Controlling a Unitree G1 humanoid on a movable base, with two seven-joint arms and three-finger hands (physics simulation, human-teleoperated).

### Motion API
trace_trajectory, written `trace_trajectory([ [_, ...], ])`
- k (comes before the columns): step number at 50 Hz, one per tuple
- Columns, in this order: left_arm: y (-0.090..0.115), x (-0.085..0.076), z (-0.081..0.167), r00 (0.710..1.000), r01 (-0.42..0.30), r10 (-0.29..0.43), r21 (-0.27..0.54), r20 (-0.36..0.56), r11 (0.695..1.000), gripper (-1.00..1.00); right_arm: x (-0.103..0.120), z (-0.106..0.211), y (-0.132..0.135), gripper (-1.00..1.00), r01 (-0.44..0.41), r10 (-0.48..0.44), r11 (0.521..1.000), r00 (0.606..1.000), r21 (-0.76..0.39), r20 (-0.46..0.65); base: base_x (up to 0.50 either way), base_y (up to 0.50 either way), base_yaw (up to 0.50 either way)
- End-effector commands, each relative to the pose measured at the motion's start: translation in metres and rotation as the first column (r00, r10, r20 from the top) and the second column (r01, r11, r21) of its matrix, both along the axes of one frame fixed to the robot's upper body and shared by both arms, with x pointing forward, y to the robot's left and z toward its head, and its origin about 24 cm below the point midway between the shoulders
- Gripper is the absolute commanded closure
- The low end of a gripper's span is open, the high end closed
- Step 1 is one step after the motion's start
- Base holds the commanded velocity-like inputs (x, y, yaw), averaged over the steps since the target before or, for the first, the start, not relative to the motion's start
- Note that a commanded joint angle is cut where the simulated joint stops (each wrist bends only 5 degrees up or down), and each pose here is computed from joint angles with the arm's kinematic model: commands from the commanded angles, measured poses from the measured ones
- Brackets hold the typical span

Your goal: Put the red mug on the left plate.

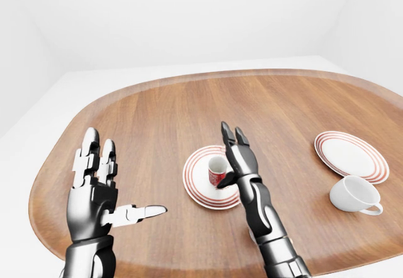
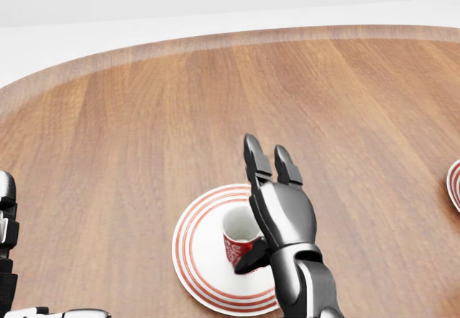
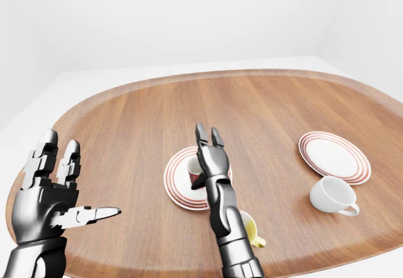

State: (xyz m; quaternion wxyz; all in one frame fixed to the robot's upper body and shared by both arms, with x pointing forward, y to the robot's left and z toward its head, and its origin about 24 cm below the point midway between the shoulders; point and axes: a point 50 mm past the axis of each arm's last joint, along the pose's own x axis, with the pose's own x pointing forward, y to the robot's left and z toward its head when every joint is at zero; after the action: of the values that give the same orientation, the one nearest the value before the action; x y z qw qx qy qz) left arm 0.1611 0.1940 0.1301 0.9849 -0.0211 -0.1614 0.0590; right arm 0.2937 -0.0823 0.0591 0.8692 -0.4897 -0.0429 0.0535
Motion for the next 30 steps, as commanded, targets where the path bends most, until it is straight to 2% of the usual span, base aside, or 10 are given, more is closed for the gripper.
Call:
trace_trajectory([
  [1,0.000,0.000,0.000,1.000,0.002,-0.002,-0.003,-0.001,1.000,-1.00,-0.158,0.141,-0.070,-1.00,0.110,-0.371,0.903,0.686,0.416,0.625,0.00,0.00,0.00],
  [6,-0.001,0.001,-0.001,1.000,0.004,-0.004,-0.001,-0.003,1.000,-1.00,-0.175,0.124,-0.082,-1.00,0.202,-0.523,0.813,0.664,0.546,0.534,0.00,0.00,0.00],
  [8,-0.001,0.001,-0.001,1.000,0.005,-0.005,-0.002,-0.003,1.000,-1.00,-0.182,0.116,-0.092,-1.00,0.271,-0.599,0.760,0.645,0.590,0.475,0.00,0.00,0.00],
  [9,-0.001,0.001,-0.001,1.000,0.006,-0.006,-0.002,-0.002,1.000,-1.00,-0.188,0.110,-0.100,-1.00,0.324,-0.656,0.712,0.624,0.623,0.425,0.00,0.00,0.00],
  [14,-0.002,0.001,-0.001,1.000,0.008,-0.008,-0.001,-0.003,1.000,-1.00,-0.204,0.098,-0.117,-1.00,0.455,-0.770,0.596,0.557,0.661,0.311,0.00,0.00,0.00],
  [16,-0.002,0.001,-0.001,1.000,0.008,-0.008,0.000,-0.002,1.000,-1.00,-0.205,0.097,-0.119,-1.00,0.465,-0.774,0.591,0.557,0.659,0.301,0.00,0.00,0.00],
  [20,-0.002,0.002,-0.001,1.000,0.006,-0.006,-0.002,-0.004,1.000,-1.00,-0.211,0.099,-0.120,-1.00,0.475,-0.796,0.575,0.513,0.666,0.321,0.00,0.00,0.00],
  [24,-0.002,0.002,-0.001,1.000,0.008,-0.008,0.000,-0.003,1.000,-1.00,-0.213,0.099,-0.119,-1.00,0.466,-0.794,0.577,0.513,0.670,0.327,0.00,0.00,0.00],
  [27,-0.003,0.003,-0.002,1.000,0.009,-0.009,0.000,-0.007,1.000,-1.00,-0.218,0.100,-0.120,-1.00,0.456,-0.803,0.567,0.491,0.686,0.338,0.00,0.00,0.00],
  [30,-0.003,0.003,-0.002,1.000,0.012,-0.012,0.001,-0.007,1.000,-1.00,-0.212,0.100,-0.120,-1.00,0.469,-0.797,0.575,0.505,0.670,0.330,0.00,0.00,0.00],
])
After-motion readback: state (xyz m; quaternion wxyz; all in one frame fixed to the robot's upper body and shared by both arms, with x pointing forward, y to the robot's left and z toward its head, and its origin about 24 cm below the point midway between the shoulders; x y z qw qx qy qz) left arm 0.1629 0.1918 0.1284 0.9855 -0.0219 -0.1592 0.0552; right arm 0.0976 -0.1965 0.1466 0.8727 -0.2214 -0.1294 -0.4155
